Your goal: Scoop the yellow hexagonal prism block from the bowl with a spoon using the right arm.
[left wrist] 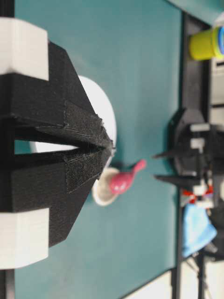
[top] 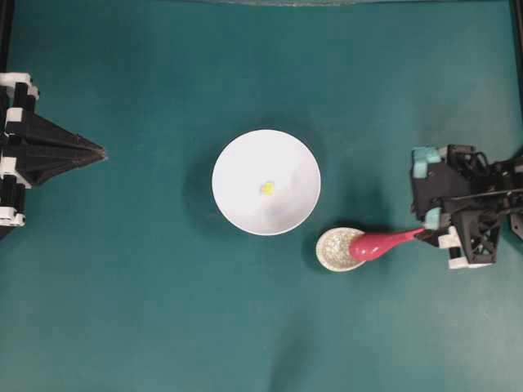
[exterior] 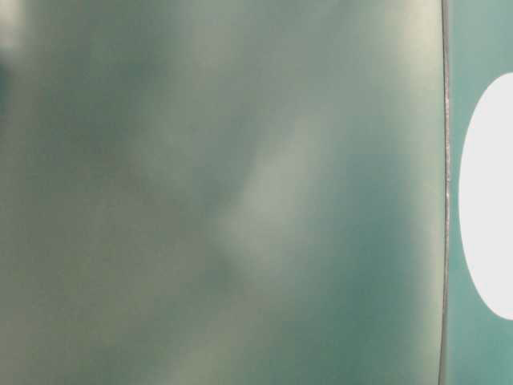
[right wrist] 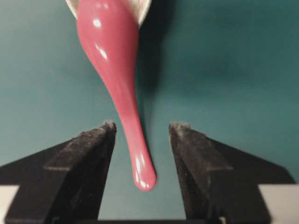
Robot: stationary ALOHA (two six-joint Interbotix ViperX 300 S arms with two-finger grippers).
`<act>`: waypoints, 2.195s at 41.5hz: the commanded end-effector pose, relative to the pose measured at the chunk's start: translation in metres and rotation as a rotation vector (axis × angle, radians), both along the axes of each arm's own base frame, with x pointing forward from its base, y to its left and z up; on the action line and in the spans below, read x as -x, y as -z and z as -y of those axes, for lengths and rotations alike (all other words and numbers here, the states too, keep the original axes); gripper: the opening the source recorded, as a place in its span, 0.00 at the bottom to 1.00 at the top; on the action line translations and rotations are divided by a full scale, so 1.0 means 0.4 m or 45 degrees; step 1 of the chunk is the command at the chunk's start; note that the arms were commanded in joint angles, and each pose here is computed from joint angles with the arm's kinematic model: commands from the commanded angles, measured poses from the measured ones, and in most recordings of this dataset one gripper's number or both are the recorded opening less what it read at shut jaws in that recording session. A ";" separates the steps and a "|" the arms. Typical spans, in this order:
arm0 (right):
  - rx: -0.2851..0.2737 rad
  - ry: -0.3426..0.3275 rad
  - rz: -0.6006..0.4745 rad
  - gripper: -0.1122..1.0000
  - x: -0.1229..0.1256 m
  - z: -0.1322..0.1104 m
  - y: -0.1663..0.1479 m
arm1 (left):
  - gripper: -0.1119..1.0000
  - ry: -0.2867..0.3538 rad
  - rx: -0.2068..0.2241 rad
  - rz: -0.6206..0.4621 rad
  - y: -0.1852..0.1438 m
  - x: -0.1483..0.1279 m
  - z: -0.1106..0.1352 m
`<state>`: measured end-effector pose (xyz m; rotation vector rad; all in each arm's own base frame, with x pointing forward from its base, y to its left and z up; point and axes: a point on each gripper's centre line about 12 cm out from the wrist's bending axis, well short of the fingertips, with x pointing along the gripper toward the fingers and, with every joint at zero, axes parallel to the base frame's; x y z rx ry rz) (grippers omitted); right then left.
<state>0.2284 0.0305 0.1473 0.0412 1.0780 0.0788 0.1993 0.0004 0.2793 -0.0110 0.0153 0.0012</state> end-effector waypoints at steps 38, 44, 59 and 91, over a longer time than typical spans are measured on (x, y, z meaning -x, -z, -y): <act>-0.024 0.002 -0.014 0.60 -0.040 -0.028 0.095 | 0.10 0.001 -0.002 0.014 -0.017 -0.007 0.000; -0.020 0.003 -0.029 0.57 -0.041 -0.028 0.106 | 0.10 0.001 -0.002 0.014 -0.017 -0.007 0.000; -0.020 0.001 -0.045 0.31 -0.041 -0.029 0.103 | 0.10 0.001 -0.004 0.018 -0.019 -0.007 0.000; -0.082 0.016 0.021 0.31 -0.081 -0.045 -0.016 | 0.10 0.001 -0.002 0.014 -0.018 -0.007 0.000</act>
